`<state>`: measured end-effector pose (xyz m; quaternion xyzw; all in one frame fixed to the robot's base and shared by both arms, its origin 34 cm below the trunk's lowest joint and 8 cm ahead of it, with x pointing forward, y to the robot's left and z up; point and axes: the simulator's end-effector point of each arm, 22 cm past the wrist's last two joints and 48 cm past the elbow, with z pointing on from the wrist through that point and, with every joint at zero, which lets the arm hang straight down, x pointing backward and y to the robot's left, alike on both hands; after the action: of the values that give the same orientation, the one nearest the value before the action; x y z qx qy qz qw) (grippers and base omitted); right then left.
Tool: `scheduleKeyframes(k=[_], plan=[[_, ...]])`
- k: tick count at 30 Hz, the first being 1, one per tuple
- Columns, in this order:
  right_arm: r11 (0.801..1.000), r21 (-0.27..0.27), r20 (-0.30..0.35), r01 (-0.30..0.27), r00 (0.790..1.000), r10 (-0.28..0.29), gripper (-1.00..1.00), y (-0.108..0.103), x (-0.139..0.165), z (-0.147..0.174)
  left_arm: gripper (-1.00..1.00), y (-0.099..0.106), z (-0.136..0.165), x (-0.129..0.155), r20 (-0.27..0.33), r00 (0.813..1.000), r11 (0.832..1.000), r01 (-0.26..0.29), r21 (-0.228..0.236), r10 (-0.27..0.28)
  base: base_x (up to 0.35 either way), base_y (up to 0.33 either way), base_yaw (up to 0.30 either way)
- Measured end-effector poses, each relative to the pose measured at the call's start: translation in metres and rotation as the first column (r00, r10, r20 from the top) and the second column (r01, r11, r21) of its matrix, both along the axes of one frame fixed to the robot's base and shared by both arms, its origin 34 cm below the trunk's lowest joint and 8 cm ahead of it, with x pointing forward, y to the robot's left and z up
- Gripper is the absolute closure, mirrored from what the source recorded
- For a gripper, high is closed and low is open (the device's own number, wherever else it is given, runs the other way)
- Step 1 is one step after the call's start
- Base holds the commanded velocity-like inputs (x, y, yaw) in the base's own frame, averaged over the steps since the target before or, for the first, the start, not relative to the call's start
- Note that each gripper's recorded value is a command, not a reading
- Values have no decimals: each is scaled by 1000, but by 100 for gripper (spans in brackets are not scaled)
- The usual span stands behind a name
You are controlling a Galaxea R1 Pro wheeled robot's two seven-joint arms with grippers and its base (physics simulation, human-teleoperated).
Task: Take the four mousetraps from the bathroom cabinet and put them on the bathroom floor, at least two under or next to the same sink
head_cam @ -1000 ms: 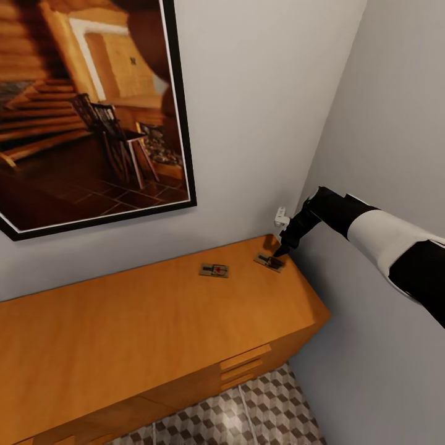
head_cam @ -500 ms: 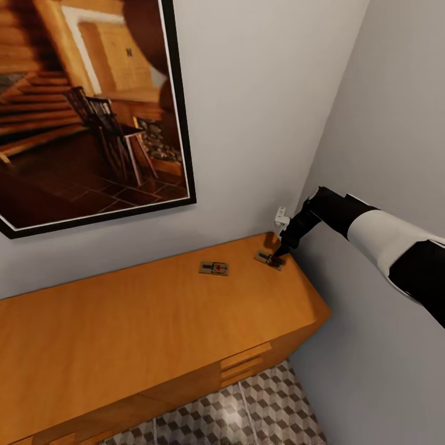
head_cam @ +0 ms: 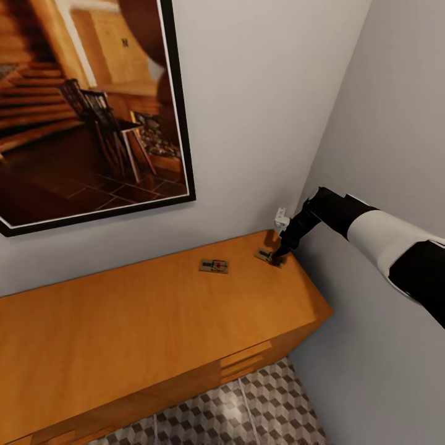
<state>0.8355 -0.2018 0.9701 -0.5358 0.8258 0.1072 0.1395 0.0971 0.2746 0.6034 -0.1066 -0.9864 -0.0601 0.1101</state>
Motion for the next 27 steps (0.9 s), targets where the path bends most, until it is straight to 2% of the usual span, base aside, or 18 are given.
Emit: scheduleKeyframes(k=[27], plan=[[1000, -2, -26, 3, 1000, -3, -100, -1, 0, -22, -100, 0, 1, -12, -31, 1000, 1000, 0, 0, 0, 0, 0, 0]])
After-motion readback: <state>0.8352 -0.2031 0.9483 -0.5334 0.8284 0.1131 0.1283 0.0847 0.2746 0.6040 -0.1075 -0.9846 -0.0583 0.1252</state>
